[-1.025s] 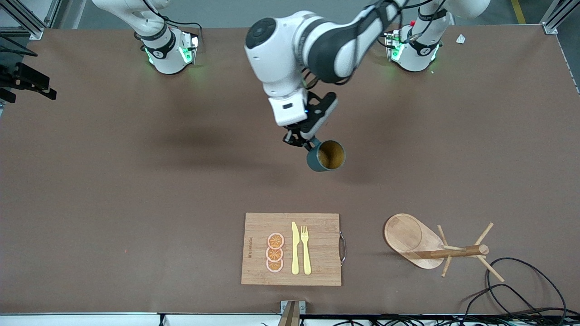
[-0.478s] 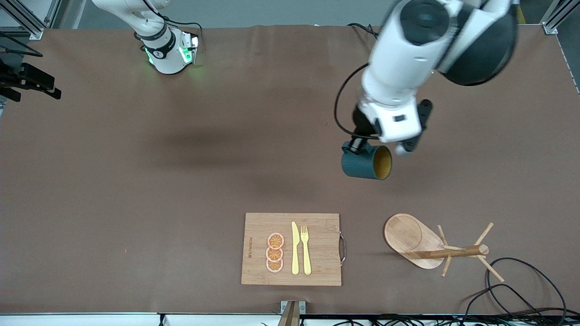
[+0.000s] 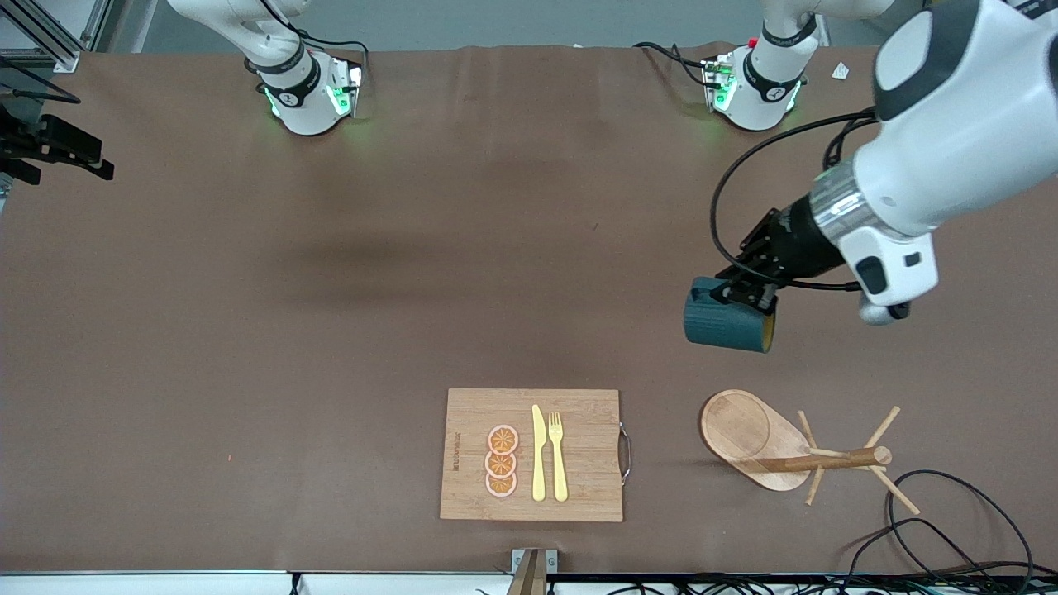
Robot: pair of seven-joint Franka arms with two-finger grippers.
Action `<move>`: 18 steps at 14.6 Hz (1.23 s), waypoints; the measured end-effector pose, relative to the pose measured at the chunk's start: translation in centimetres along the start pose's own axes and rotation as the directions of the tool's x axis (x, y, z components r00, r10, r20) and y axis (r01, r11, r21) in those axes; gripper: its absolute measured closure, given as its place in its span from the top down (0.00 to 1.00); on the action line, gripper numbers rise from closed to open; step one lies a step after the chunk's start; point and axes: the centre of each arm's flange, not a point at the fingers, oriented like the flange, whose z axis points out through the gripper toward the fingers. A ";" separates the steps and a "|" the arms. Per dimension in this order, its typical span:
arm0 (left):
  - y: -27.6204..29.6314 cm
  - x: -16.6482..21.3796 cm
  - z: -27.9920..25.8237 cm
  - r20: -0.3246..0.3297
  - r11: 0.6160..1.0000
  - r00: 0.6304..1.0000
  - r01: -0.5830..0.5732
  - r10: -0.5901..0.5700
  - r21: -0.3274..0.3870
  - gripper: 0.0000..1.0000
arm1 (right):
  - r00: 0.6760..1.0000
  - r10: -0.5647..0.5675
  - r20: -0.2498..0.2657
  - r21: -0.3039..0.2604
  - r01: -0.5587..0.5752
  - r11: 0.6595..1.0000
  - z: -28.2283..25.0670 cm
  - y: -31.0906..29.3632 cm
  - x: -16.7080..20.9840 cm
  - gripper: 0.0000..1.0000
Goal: Pass cup and hang on rack
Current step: 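Lift the mug with the left gripper and carry it toward the rack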
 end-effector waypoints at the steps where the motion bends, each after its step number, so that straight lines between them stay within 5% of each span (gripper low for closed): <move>1: 0.0 1.1 -0.7 0.026 1.000 1.000 0.014 -0.013 -0.020 0.22 | 1.000 -0.002 0.000 0.000 0.002 1.000 0.0 -0.1 0.0 1.00; 9: -1.0 15.7 -4.6 0.296 0.969 0.955 0.095 -0.024 -0.230 0.22 | 1.000 -0.005 0.006 0.000 0.005 1.000 0.1 -0.2 0.0 1.00; 18: 1.2 21.5 1.1 0.451 0.918 0.891 0.223 -0.055 -0.329 0.22 | 1.000 -0.005 0.007 0.000 0.005 1.000 0.1 -0.3 0.0 1.00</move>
